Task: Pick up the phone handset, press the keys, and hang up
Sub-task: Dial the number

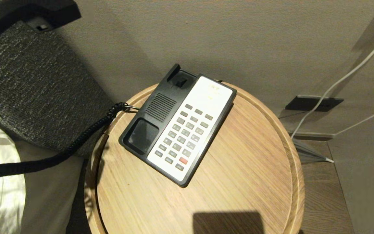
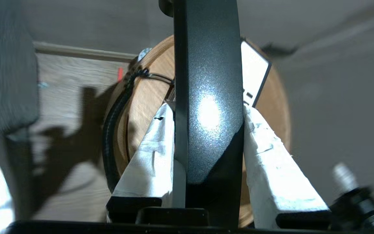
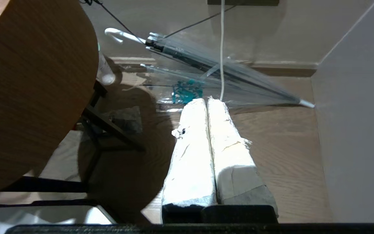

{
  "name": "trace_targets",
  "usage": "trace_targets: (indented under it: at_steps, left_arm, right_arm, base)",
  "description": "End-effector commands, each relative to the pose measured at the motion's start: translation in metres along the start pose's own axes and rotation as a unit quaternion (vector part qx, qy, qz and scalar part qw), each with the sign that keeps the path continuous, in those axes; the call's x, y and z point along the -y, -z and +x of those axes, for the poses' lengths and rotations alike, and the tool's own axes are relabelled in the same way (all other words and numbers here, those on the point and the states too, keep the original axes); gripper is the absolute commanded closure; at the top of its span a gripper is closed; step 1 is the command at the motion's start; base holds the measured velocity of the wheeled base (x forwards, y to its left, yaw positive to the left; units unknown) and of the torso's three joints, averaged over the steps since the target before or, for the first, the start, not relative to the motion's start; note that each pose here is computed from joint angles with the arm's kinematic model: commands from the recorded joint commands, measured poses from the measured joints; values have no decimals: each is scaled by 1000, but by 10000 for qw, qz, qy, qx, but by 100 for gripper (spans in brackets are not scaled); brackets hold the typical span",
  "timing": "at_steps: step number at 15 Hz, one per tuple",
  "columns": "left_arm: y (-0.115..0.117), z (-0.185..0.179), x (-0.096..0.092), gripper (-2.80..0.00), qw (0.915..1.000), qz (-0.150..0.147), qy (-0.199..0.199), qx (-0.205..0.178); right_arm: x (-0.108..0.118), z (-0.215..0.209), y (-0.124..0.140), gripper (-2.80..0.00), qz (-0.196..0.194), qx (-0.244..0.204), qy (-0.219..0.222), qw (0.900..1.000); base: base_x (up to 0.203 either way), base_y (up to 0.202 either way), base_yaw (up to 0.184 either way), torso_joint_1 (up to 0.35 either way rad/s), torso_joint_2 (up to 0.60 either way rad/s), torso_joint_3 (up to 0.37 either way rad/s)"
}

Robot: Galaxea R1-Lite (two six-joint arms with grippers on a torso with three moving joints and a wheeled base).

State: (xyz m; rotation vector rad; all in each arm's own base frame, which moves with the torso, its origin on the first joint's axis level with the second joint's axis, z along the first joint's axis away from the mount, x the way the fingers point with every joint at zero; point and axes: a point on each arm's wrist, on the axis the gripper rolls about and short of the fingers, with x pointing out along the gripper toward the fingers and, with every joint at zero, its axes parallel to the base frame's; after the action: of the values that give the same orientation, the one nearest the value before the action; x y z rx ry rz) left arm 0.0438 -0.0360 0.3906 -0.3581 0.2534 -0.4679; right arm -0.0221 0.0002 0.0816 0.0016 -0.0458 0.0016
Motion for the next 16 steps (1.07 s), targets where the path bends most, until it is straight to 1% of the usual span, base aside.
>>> trace_targets:
  at_steps: [1, 3, 4, 5, 6, 7, 8, 9, 10, 11, 12, 13, 14, 16]
  left_arm:
    - [29, -39, -28, 0, 9982, -153, 47, 576]
    - [55, -53, -46, 0, 9952, -111, 74, 967]
    - [63, -59, -53, 0, 9923, -139, 148, 1225]
    - [66, -66, -56, 0, 9876, -222, 278, 1528]
    - [66, -71, -58, 0, 9838, -273, 421, 1718]
    - [67, -75, -59, 0, 9816, -303, 570, 1794]
    - [66, -79, -59, 0, 9793, -418, 748, 1832]
    - [64, -83, -59, 0, 9769, -551, 864, 1876]
    - [64, -86, -60, 0, 9759, -551, 855, 1931]
    - [63, -88, -59, 0, 9743, -556, 857, 2005]
    - [64, -92, -60, 0, 9725, -590, 892, 2071]
    - [67, -93, -62, 0, 9721, -603, 895, 2081]
    - [75, -94, -65, 0, 9728, -589, 860, 2069]
    - [93, -94, -72, 0, 9755, -548, 714, 2008]
  right_arm:
    - [-1, -5, -14, 0, -21, 36, -124, 9999]
    - [-2, -30, -56, 0, -35, 139, -443, 9989]
    - [-3, -46, -81, 0, -45, 221, -665, 9975]
    - [-4, -53, -104, 0, -21, 299, -802, 9963]
    - [-5, -47, -124, 0, 43, 221, -907, 9956]
    - [-5, -30, -143, 0, 100, -26, -1037, 9946]
    - [-6, -4, -161, 0, 124, -385, -1177, 9922]
    - [-6, 33, -177, 0, 138, -826, -1316, 9878]
    - [-7, 72, -189, 0, 154, -1200, -1466, 9818]
    - [-8, 109, -197, 0, 177, -1462, -1635, 9755]
    - [-13, 144, -204, 0, 207, -1630, -1849, 9689]
    - [-24, 176, -212, 0, 248, -1709, -2111, 9621]
    - [-43, 197, -218, 0, 320, -1758, -2434, 9533]
    - [-98, 211, -227, 0, 526, -1817, -3133, 9306]
  base:
    - [0, 0, 0, 0, 0, 0]
    - [0, 0, 0, 0, 0, 0]
    - [0, 0, 0, 0, 0, 0]
    - [0, 0, 0, 0, 0, 0]
    - [0, 0, 0, 0, 0, 0]
    - [0, 0, 0, 0, 0, 0]
    - [0, 0, 0, 0, 0, 0]
    - [0, 0, 0, 0, 0, 0]
    - [0, 0, 0, 0, 0, 0]
    - [0, 0, 0, 0, 0, 0]
    - [0, 0, 0, 0, 0, 0]
    - [0, 0, 0, 0, 0, 0]
    - [0, 0, 0, 0, 0, 0]
    - [0, 0, 0, 0, 0, 0]
